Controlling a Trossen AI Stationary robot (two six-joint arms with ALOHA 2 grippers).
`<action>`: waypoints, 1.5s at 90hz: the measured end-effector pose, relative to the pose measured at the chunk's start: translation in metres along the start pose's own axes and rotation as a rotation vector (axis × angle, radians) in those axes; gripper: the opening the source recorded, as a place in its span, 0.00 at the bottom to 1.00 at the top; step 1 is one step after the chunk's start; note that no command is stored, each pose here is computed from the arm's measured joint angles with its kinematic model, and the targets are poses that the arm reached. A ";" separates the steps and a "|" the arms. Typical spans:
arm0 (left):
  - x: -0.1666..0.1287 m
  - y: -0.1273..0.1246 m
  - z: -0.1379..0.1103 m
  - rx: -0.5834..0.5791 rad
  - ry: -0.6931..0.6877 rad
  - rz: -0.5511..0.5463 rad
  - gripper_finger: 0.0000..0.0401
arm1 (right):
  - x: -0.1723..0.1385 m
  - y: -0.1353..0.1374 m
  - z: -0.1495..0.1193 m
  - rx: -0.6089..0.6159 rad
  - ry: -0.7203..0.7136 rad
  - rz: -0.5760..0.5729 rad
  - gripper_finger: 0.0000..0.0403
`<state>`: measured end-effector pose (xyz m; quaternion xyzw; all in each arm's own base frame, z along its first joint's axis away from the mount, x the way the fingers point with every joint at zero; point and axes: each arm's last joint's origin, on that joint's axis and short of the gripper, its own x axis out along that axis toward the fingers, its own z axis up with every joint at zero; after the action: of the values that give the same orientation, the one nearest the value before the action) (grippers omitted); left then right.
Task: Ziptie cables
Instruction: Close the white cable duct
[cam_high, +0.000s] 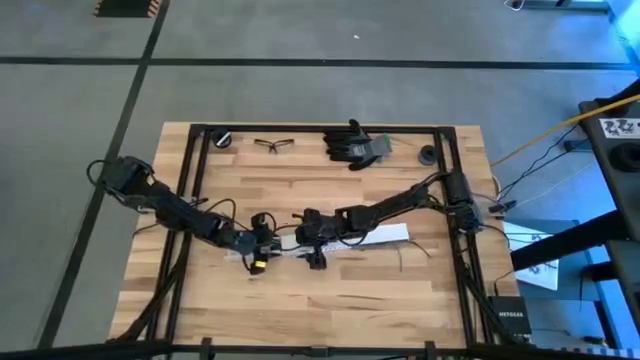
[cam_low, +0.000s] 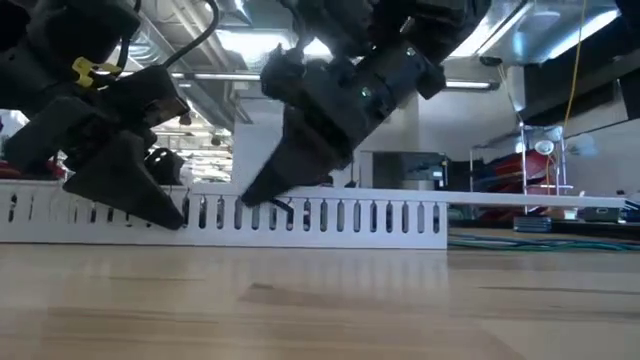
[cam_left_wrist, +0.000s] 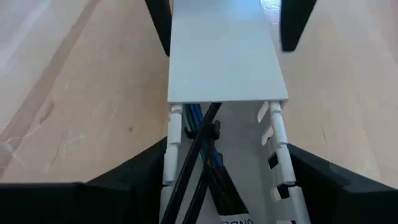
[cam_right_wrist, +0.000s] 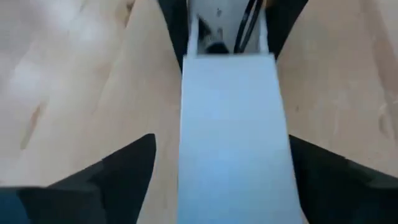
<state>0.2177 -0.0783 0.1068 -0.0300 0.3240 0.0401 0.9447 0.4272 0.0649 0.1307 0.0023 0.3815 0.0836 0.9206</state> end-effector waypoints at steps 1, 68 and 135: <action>0.000 0.000 0.000 0.000 0.000 0.000 0.59 | 0.000 0.000 0.000 0.000 0.000 -0.003 0.80; 0.001 0.002 0.000 -0.003 0.008 -0.002 0.59 | 0.018 -0.003 0.007 0.015 -0.120 -0.031 0.52; 0.002 0.003 -0.003 -0.044 0.033 -0.002 0.59 | 0.054 -0.004 0.047 0.000 -0.080 -0.034 0.65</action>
<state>0.2168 -0.0760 0.1029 -0.0518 0.3383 0.0456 0.9385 0.4980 0.0722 0.1256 -0.0010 0.3445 0.0679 0.9363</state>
